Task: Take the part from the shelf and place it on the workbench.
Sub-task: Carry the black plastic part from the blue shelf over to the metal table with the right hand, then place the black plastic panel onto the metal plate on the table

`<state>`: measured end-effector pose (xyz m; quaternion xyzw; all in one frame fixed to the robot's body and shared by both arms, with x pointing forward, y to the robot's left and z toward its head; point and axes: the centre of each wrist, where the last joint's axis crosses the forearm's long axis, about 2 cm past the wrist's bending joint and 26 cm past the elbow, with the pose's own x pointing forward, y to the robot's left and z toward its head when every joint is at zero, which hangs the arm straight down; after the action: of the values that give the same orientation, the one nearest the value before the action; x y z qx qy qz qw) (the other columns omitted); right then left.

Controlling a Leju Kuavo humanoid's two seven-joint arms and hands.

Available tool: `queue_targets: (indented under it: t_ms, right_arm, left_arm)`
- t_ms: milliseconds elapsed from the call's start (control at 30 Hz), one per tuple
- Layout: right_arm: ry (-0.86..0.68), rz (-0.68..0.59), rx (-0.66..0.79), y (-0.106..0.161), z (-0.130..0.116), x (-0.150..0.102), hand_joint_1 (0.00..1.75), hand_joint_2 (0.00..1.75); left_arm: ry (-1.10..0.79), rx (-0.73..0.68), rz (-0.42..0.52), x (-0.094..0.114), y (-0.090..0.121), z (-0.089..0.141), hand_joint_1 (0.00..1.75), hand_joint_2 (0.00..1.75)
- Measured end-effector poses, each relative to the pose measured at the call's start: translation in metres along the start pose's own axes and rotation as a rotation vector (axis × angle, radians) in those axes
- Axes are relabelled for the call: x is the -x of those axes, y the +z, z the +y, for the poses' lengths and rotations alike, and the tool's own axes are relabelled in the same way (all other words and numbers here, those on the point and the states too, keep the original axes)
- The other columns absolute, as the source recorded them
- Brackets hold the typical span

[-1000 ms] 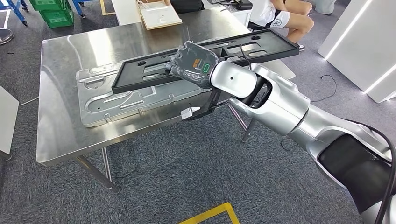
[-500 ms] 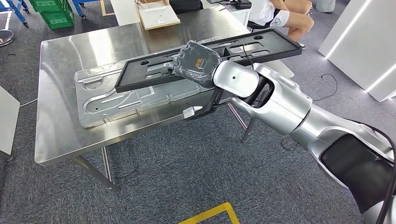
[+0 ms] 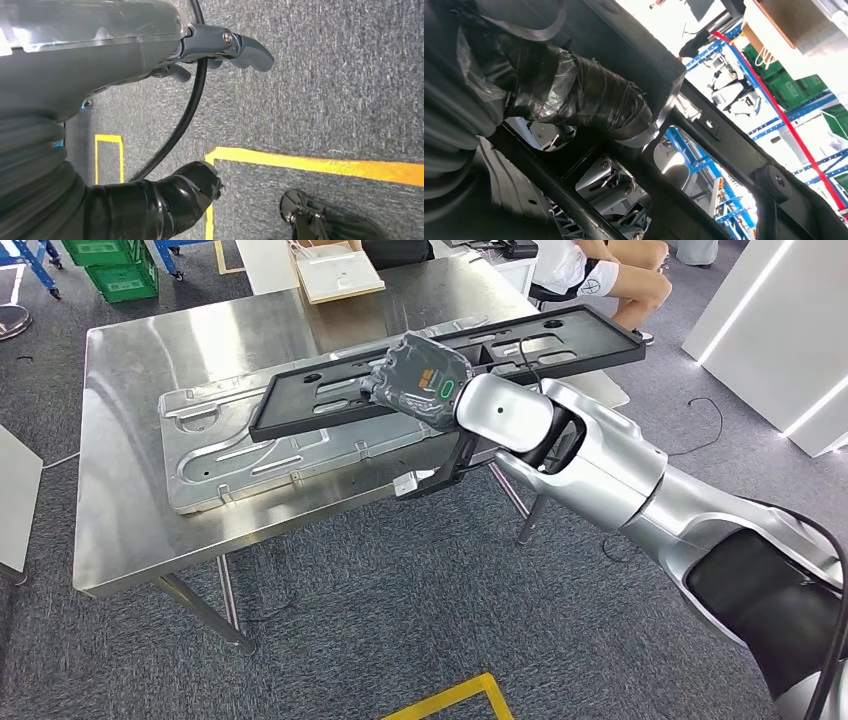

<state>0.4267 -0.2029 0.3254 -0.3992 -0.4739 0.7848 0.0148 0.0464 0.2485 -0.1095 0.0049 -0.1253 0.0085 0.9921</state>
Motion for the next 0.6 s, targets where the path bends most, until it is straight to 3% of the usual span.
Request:
queue_targets:
  t_ms: [600]
  right_arm:
    - [-0.006,-0.010,-0.028,0.0017,0.0038,0.0004,1.75,1.75]
  left_arm:
    - [-0.004,-0.019,0.011,-0.0017,-0.0006,0.0050,0.00,1.75]
